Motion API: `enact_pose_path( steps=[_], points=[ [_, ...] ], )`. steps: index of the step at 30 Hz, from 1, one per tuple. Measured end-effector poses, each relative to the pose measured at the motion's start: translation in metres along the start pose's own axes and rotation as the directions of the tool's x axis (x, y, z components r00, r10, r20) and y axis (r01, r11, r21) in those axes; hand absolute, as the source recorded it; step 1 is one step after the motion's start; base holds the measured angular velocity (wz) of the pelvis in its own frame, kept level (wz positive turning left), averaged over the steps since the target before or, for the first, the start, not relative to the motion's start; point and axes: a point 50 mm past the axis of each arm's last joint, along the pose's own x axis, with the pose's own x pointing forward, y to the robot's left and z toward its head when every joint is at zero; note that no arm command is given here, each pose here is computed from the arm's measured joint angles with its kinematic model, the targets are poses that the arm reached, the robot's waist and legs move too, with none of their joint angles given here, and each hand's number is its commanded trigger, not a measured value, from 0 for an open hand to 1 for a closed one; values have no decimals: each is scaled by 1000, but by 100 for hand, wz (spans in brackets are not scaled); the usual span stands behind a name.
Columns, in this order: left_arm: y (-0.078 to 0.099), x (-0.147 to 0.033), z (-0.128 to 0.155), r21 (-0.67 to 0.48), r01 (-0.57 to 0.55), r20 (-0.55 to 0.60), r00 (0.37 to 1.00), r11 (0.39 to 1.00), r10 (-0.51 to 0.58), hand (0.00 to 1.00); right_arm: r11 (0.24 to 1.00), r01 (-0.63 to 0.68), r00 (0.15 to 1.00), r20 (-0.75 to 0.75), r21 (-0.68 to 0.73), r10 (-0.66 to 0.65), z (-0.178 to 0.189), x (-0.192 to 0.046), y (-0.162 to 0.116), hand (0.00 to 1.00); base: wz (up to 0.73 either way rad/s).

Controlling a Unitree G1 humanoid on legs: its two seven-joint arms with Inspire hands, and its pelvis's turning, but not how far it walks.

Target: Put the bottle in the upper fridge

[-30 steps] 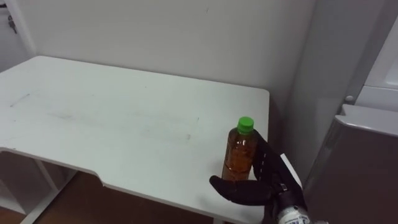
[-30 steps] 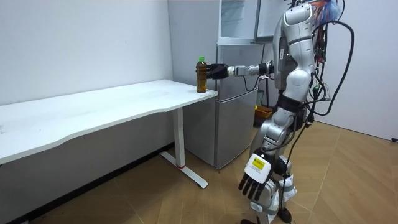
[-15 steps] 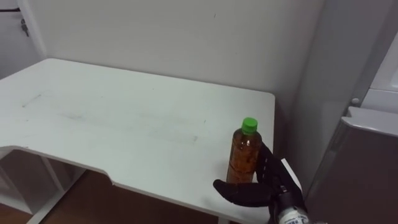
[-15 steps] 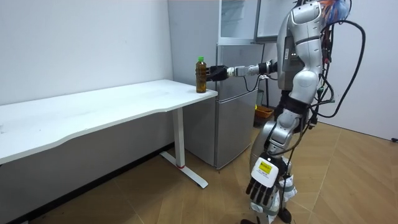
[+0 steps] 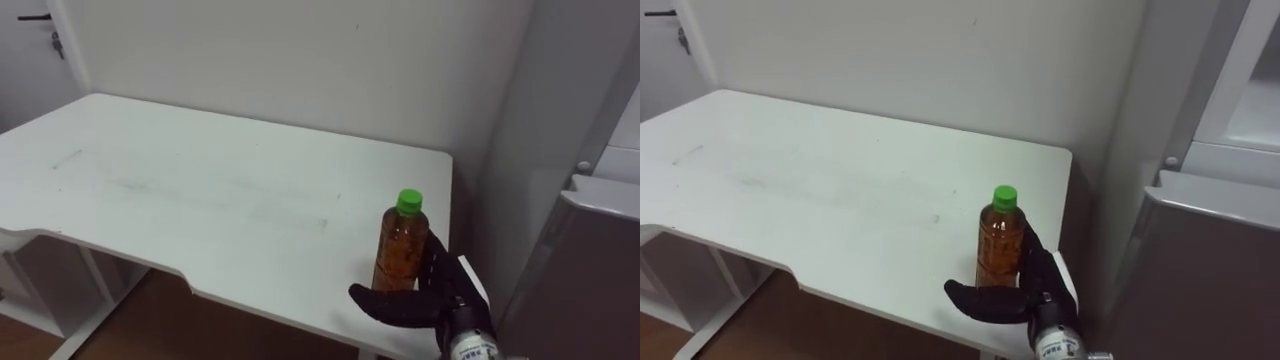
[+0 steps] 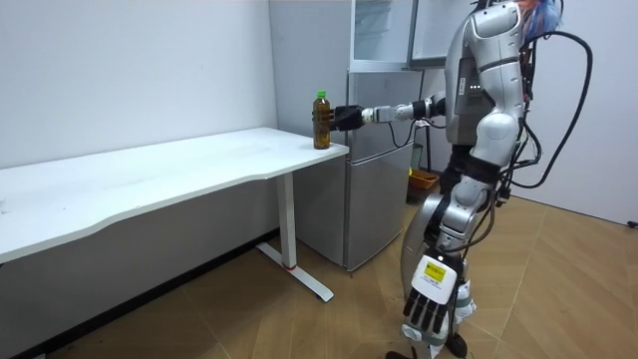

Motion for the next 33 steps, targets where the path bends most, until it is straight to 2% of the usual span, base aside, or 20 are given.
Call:
enact_pose_path(
  steps=[6,16,33],
  points=[
    [0,-1,-5,0,-19,-29,999,1000,19,0,997,61,992,-109,43,-56,-19,0,-10,0,7],
    [0,-1,-4,3,-34,-29,999,999,34,0,992,114,986,-125,47,-108,-14,15,-15,0,3],
    [-4,-1,-1,27,-22,-16,1000,999,22,0,974,226,967,-126,30,-220,-13,19,-28,0,1]
  ],
)
